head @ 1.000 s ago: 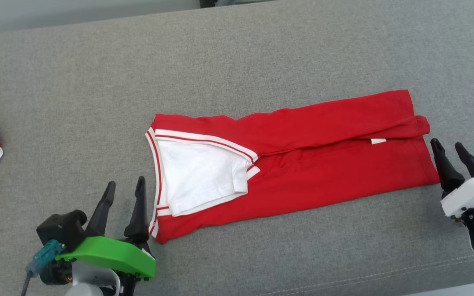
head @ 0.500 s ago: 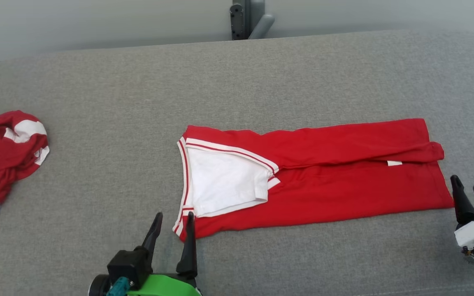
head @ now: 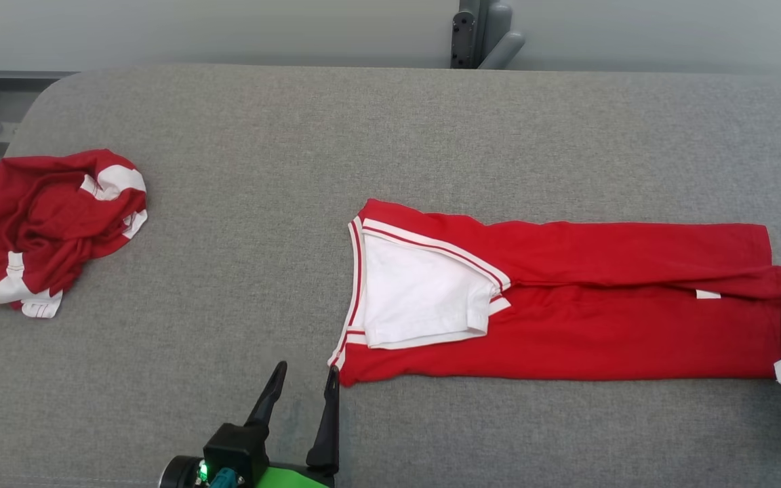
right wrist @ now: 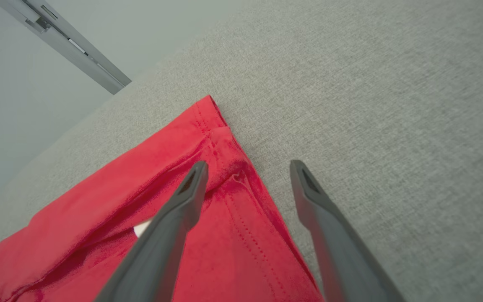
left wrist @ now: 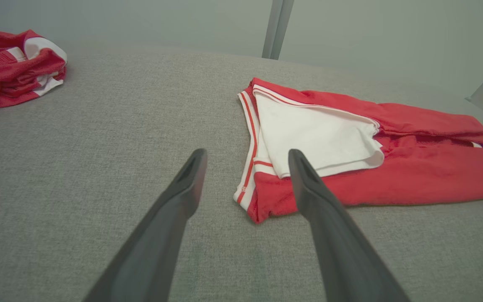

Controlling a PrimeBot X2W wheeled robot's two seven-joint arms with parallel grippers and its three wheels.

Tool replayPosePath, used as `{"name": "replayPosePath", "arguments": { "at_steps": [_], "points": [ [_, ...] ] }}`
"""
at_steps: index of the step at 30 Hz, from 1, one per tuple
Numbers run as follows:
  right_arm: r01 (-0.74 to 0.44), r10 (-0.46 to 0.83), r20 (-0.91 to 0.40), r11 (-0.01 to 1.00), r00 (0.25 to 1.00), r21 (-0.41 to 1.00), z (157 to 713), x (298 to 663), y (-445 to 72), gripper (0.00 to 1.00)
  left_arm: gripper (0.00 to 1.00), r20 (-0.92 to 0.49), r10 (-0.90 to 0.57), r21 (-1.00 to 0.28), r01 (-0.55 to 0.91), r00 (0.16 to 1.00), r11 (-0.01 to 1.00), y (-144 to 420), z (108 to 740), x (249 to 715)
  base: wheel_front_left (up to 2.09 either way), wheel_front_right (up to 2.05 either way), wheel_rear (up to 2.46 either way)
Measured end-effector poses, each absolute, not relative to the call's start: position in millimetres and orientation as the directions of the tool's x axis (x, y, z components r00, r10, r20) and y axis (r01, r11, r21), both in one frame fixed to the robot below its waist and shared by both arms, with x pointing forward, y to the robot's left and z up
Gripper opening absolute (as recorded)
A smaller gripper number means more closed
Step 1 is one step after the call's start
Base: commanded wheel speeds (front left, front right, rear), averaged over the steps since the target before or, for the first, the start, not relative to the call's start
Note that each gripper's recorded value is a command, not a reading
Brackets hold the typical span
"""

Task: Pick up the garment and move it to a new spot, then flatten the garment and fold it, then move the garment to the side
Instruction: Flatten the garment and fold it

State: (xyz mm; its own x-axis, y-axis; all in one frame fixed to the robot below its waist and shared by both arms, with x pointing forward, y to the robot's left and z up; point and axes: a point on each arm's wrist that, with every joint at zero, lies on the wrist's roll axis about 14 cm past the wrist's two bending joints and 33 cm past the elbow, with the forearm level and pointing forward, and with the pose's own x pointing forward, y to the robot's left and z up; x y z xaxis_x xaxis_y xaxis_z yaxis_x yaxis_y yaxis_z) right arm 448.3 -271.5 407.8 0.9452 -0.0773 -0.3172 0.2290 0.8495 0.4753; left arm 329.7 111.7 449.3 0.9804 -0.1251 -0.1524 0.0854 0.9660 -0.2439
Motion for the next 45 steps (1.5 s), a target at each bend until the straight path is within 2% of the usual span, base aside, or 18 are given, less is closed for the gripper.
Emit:
{"name": "replayPosePath", "arguments": {
  "at_steps": [10, 13, 14, 15, 17, 18, 19, 20, 21, 29, 36, 40, 45],
  "points": [
    [0.263, -0.085, -0.377, 0.852, 0.922, 0.453, 390.9, 463.5, -269.8, 1.00, 1.00, -0.193, -0.143, -0.237, 0.095, 0.971, 0.967, 111.4, 435.5, 330.6, 0.00, 0.00, 0.00],
    [0.281, -0.089, -0.404, 0.851, 0.910, 0.444, 383.0, 461.6, -271.1, 0.71, 1.00, -0.196, -0.149, -0.241, 0.100, 0.969, 0.965, 110.5, 434.2, 332.3, 0.00, 0.00, 0.00],
    [0.284, -0.087, -0.418, 0.853, 0.904, 0.438, 379.2, 460.7, -270.6, 0.56, 1.00, -0.196, -0.158, -0.244, 0.108, 0.968, 0.964, 108.9, 433.8, 333.0, 0.00, 0.00, 0.00],
    [0.286, -0.084, -0.427, 0.854, 0.900, 0.434, 376.6, 460.3, -269.8, 0.50, 1.00, -0.196, -0.166, -0.248, 0.115, 0.966, 0.962, 107.5, 433.6, 333.6, 0.00, 0.00, 0.00],
    [0.288, -0.081, -0.438, 0.855, 0.895, 0.431, 373.1, 460.1, -268.6, 0.47, 1.00, -0.199, -0.175, -0.254, 0.122, 0.964, 0.960, 106.7, 432.1, 333.8, 0.00, 0.00, 0.00],
    [0.288, -0.079, -0.441, 0.855, 0.894, 0.430, 372.1, 460.0, -267.8, 0.41, 1.00, -0.201, -0.176, -0.255, 0.122, 0.963, 0.959, 107.8, 431.4, 334.2, 0.00, 0.00, 0.00],
    [0.289, -0.079, -0.443, 0.856, 0.893, 0.429, 371.8, 460.1, -267.8, 0.27, 1.00, -0.202, -0.179, -0.254, 0.124, 0.963, 0.959, 109.3, 430.9, 334.7, 0.00, 0.00, 0.00],
    [0.290, -0.078, -0.448, 0.855, 0.891, 0.429, 371.0, 459.8, -267.6, 0.04, 1.00, -0.203, -0.176, -0.255, 0.121, 0.963, 0.959, 111.7, 430.9, 335.9, 0.00, 0.00, 0.00],
    [0.290, -0.074, -0.453, 0.856, 0.889, 0.429, 370.0, 459.0, -266.5, 0.00, 1.00, -0.200, -0.171, -0.253, 0.118, 0.965, 0.960, 114.3, 431.6, 337.3, 0.00, 0.00, 0.00],
    [0.271, -0.075, -0.434, 0.871, 0.898, 0.410, 378.4, 458.7, -272.0, 0.00, 1.00, -0.163, -0.164, -0.250, 0.120, 0.973, 0.961, 119.5, 442.9, 344.6, 0.00, 0.00, 0.00],
    [0.242, -0.110, -0.349, 0.901, 0.931, 0.360, 410.6, 465.1, -300.7, 0.00, 1.00, -0.146, -0.170, -0.245, 0.131, 0.975, 0.961, 118.6, 448.6, 345.9, 0.00, 0.00, 0.00],
    [0.188, -0.084, -0.290, 0.918, 0.953, 0.350, 432.4, 472.2, -300.9, 0.00, 1.00, -0.139, -0.178, -0.251, 0.139, 0.974, 0.958, 116.0, 450.8, 346.7, 0.00, 0.00, 0.00],
    [0.064, 0.016, -0.202, 0.921, 0.979, 0.384, 461.5, 483.0, -271.9, 0.00, 1.00, -0.134, -0.182, -0.253, 0.144, 0.974, 0.957, 115.5, 452.6, 347.8, 0.00, 0.00, 0.00]
  ]
}}
